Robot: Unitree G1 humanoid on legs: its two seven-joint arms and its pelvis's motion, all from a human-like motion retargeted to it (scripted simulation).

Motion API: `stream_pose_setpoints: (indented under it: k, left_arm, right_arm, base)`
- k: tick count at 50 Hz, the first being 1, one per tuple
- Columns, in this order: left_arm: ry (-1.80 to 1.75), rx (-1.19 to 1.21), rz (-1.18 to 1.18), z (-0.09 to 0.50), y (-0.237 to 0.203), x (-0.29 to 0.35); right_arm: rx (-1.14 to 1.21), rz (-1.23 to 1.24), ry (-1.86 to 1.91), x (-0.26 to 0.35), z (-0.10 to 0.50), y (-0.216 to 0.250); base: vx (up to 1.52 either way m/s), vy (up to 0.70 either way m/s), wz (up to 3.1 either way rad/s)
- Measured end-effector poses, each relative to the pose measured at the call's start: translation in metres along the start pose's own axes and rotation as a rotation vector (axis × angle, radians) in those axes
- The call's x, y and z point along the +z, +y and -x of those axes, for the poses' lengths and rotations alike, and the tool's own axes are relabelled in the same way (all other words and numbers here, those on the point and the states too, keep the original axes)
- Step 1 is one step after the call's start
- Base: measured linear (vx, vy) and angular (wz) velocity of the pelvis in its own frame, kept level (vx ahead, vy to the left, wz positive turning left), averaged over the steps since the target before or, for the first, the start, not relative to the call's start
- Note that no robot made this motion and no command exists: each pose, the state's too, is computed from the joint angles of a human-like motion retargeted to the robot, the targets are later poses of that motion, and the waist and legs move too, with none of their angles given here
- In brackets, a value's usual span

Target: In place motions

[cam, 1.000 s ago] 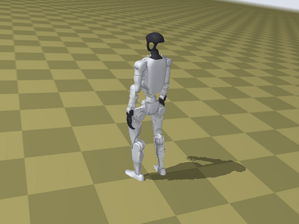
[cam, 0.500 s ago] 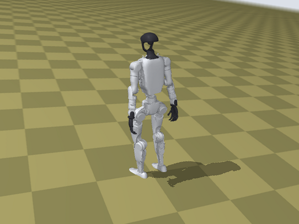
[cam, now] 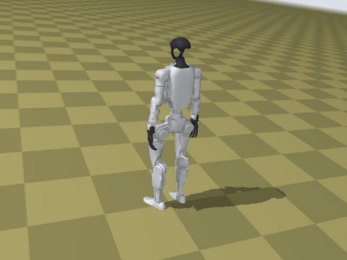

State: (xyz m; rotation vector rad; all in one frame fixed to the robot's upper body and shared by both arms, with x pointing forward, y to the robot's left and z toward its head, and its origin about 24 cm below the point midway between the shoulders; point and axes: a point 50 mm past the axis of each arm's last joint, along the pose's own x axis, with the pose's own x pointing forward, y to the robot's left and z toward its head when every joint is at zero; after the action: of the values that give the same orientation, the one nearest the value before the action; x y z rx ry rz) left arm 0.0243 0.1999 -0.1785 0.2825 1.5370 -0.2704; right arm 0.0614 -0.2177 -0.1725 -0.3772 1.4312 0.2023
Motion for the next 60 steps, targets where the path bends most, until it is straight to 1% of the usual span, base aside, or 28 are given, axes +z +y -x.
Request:
stream_pose_setpoints:
  k: [7, 10, 13, 18, 22, 28, 33, 38, 46, 54, 60]
  left_arm:
    - [-0.149, -0.003, -0.109, 0.001, -0.001, 0.035]
    - [-0.168, 0.037, -0.149, 0.002, 0.004, 0.040]
    - [-0.152, 0.074, -0.165, 0.002, 0.007, 0.037]
    - [-0.100, 0.152, -0.111, 0.000, 0.004, 0.015]
    - [-0.012, 0.210, -0.048, 0.000, -0.003, -0.016]
    - [0.150, 0.157, -0.011, 0.005, -0.022, -0.067]
    - [0.191, 0.140, -0.036, 0.006, -0.018, -0.073]
    - [0.163, 0.086, -0.025, 0.004, -0.017, -0.062]
    - [0.037, 0.048, 0.053, -0.001, -0.017, -0.024]
    - [-0.019, 0.068, -0.048, -0.001, -0.005, 0.007]
    - [-0.068, 0.077, -0.106, 0.001, 0.005, 0.022]
  right_arm:
    - [0.028, -0.036, -0.076, 0.022, 0.001, -0.006]
    - [0.057, -0.065, -0.061, 0.019, 0.001, -0.007]
    - [0.032, -0.075, -0.009, 0.007, 0.001, -0.010]
    - [-0.003, -0.091, 0.116, -0.022, 0.004, -0.012]
    - [0.015, -0.113, 0.213, -0.045, 0.008, -0.010]
    - [0.032, -0.188, 0.289, -0.070, 0.012, -0.002]
    - [0.077, -0.311, 0.266, -0.077, 0.012, 0.015]
    - [0.123, -0.337, 0.283, -0.085, 0.014, 0.029]
    - [0.099, -0.219, 0.175, -0.060, 0.007, 0.023]
    - [0.066, -0.196, 0.054, -0.037, 0.003, 0.009]
    - [0.057, -0.238, 0.102, -0.054, 0.006, 0.004]
  base:
    - [-0.03, -0.21, 0.47]
    - [-0.05, -0.17, 0.47]
    - [-0.04, -0.11, 0.32]
    - [-0.04, -0.01, -0.02]
    - [0.03, 0.07, -0.48]
    - [0.11, 0.11, 0.03]
    - [0.02, 0.11, -0.07]
    - [0.06, 0.12, -0.22]
    - [0.02, 0.11, -0.22]
    - [-0.03, 0.09, -0.32]
    - [-0.01, 0.03, -0.37]
